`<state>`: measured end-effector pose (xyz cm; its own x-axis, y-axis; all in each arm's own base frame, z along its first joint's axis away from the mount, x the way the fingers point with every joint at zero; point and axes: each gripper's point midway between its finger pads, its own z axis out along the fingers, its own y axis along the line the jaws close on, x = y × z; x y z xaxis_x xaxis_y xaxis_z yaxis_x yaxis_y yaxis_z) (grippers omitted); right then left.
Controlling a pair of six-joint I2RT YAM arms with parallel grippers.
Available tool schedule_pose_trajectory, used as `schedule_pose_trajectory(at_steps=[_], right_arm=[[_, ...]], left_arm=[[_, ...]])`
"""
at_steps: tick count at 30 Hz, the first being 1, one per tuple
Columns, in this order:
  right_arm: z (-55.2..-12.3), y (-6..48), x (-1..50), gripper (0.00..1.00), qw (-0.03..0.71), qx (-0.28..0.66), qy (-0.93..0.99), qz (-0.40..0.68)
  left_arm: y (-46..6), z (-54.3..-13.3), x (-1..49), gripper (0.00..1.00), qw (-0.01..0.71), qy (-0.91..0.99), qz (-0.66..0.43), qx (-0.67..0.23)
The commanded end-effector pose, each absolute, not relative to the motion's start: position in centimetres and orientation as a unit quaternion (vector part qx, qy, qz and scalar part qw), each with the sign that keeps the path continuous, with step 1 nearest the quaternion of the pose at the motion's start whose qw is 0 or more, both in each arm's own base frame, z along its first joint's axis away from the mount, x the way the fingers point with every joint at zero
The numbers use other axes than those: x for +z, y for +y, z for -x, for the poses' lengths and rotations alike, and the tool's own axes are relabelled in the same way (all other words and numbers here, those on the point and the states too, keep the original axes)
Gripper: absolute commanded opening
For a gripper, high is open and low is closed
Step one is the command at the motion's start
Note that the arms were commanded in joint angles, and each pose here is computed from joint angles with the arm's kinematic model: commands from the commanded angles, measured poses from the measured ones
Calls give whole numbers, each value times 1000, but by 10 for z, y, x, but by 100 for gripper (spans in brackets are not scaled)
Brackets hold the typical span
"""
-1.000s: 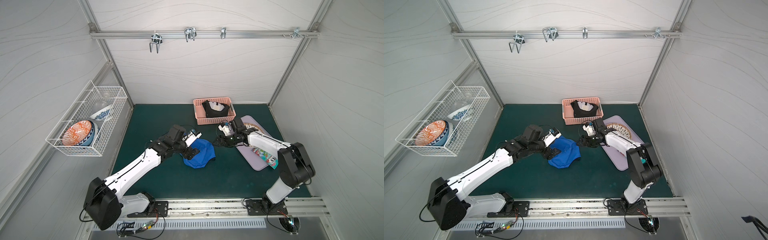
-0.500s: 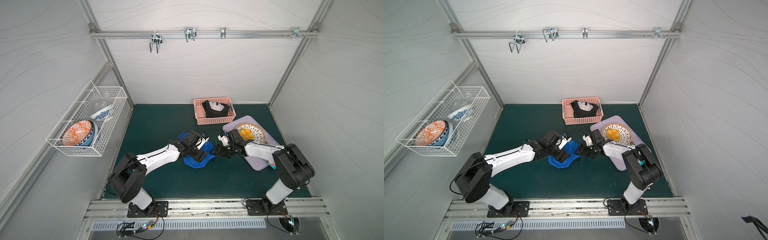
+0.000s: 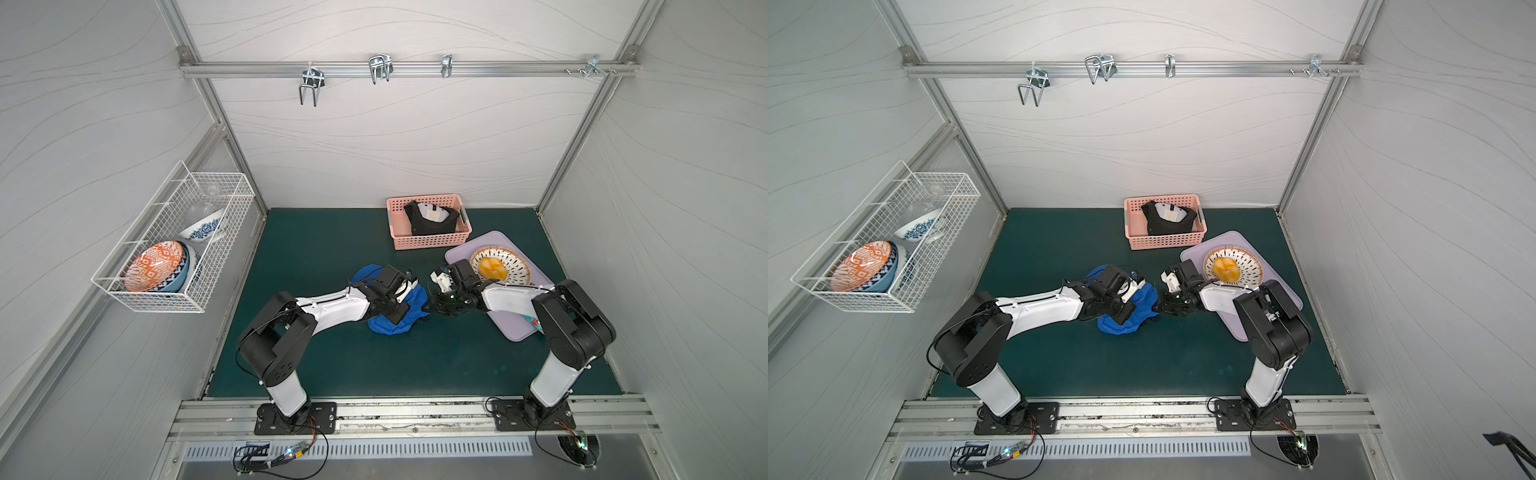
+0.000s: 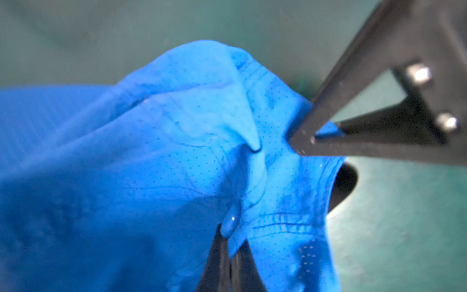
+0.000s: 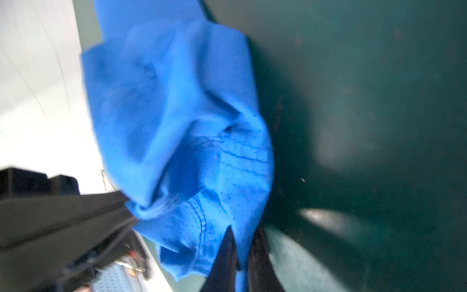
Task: Turn the baseball cap inside out
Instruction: Adjust the baseball cap at the center of the board.
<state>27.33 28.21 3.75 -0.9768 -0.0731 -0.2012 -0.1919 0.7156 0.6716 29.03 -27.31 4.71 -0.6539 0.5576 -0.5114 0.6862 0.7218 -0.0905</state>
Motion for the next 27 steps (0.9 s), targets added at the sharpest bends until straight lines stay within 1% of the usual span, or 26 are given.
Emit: schedule_pose_trajectory(at_steps=[1, 4, 6, 8, 9, 11, 14, 16, 19, 21, 24, 27], right_arm=[[-275, 282, 41, 0, 85, 358, 926, 79], [-278, 273, 47, 0, 95, 329, 936, 84], [-281, 265, 53, 2, 104, 304, 943, 88], [-285, 256, 60, 8, 113, 282, 949, 88], [-288, 253, 66, 14, 121, 277, 949, 89], [-292, 248, 79, 29, 135, 279, 947, 89], [-296, 244, 104, 55, 162, 299, 936, 85], [-296, 237, 120, 66, 186, 306, 930, 80], [-291, 227, 135, 78, 219, 318, 920, 71], [-284, 226, 135, 82, 221, 332, 915, 66], [-275, 234, 123, 83, 200, 353, 913, 48], [-269, 255, 112, 83, 190, 367, 909, 48]], left_arm=[[-280, -307, 91, 0, 288, 883, -341, -143], [-268, -316, 124, 0, 319, 881, -325, -127], [-257, -324, 149, 0, 340, 882, -300, -131], [-255, -327, 174, 0, 351, 880, -276, -164], [-253, -328, 181, 0, 350, 880, -266, -180], [-252, -331, 191, 0, 343, 881, -250, -208], [-255, -334, 192, 0, 329, 888, -237, -215], [-252, -342, 190, 0, 331, 895, -217, -208], [-253, -349, 186, 0, 323, 901, -196, -212], [-257, -350, 186, 0, 318, 902, -189, -223], [-261, -353, 187, 0, 316, 902, -175, -236], [-262, -354, 186, 0, 316, 903, -161, -242]])
